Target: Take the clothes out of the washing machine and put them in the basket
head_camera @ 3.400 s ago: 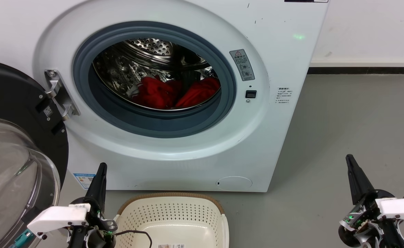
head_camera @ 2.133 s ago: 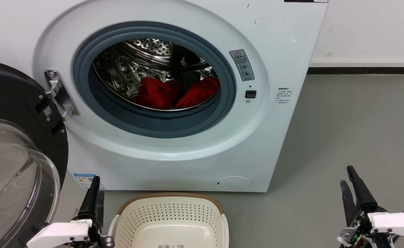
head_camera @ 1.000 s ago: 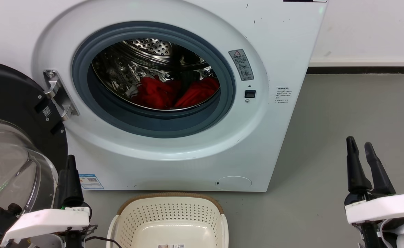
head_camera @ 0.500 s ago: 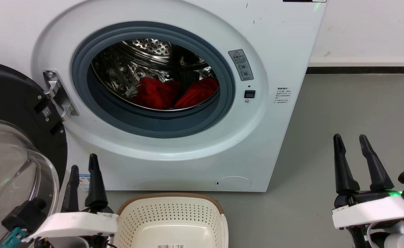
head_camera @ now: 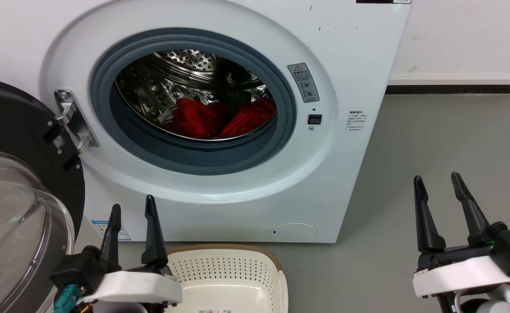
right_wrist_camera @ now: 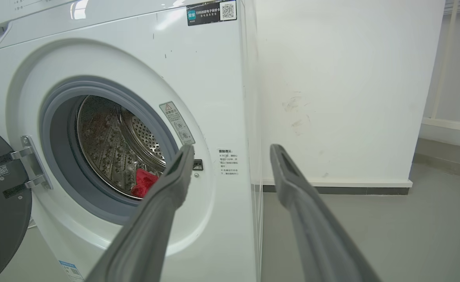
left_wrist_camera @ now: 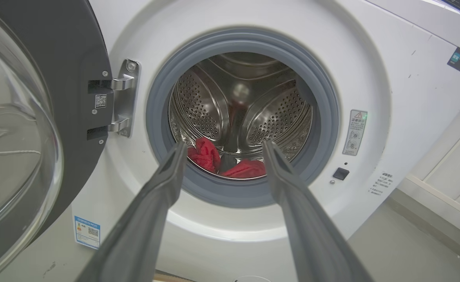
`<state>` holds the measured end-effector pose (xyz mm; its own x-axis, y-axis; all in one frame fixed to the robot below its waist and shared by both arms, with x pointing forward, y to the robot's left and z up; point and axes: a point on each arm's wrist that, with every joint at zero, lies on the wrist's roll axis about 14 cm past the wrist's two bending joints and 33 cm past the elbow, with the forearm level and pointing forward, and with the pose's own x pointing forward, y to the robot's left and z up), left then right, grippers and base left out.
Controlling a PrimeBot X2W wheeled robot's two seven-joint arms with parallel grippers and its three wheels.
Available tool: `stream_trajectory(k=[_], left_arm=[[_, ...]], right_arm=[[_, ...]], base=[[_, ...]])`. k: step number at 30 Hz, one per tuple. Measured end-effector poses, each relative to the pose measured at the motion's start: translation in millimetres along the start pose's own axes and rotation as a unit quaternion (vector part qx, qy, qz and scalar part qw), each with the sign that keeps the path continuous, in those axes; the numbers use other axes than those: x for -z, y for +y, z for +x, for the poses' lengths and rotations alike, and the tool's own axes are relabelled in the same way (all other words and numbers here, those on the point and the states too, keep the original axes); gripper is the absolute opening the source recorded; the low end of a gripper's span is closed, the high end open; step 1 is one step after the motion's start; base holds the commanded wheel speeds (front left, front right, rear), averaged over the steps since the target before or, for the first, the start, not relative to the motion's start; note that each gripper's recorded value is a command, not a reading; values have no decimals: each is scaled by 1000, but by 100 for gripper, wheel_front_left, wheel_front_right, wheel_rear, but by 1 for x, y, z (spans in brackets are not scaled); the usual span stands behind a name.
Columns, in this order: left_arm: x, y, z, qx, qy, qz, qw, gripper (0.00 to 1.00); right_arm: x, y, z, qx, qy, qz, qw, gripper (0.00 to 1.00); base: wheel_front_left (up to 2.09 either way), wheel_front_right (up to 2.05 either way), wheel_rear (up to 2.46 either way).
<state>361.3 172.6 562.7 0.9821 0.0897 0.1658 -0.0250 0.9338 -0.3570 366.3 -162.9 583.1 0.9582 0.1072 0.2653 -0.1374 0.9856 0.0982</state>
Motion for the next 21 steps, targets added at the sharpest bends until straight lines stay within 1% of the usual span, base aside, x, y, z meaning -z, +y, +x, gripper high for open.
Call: stream_trajectory(k=[4, 8, 11, 18, 21], left_arm=[[7, -7, -4, 11, 9, 20, 1000, 100], [14, -4, -9, 11, 17, 30, 999, 100], [14, -7, -11, 22, 15, 46, 999, 100], [28, -3, -19, 23, 32, 86, 996, 100], [28, -5, -20, 28, 28, 97, 995, 100]], right_arm=[[5, 1, -4, -3, 7, -23, 1000, 100], [12, 2, -7, -6, 18, -41, 999, 100], [17, 2, -9, -8, 25, -54, 998, 100], [25, 5, -15, -17, 37, -85, 996, 100], [27, 4, -17, -17, 40, -93, 995, 100]], base=[[0, 0, 0], [0, 0, 0], [0, 0, 0], [0, 0, 0], [0, 0, 0]])
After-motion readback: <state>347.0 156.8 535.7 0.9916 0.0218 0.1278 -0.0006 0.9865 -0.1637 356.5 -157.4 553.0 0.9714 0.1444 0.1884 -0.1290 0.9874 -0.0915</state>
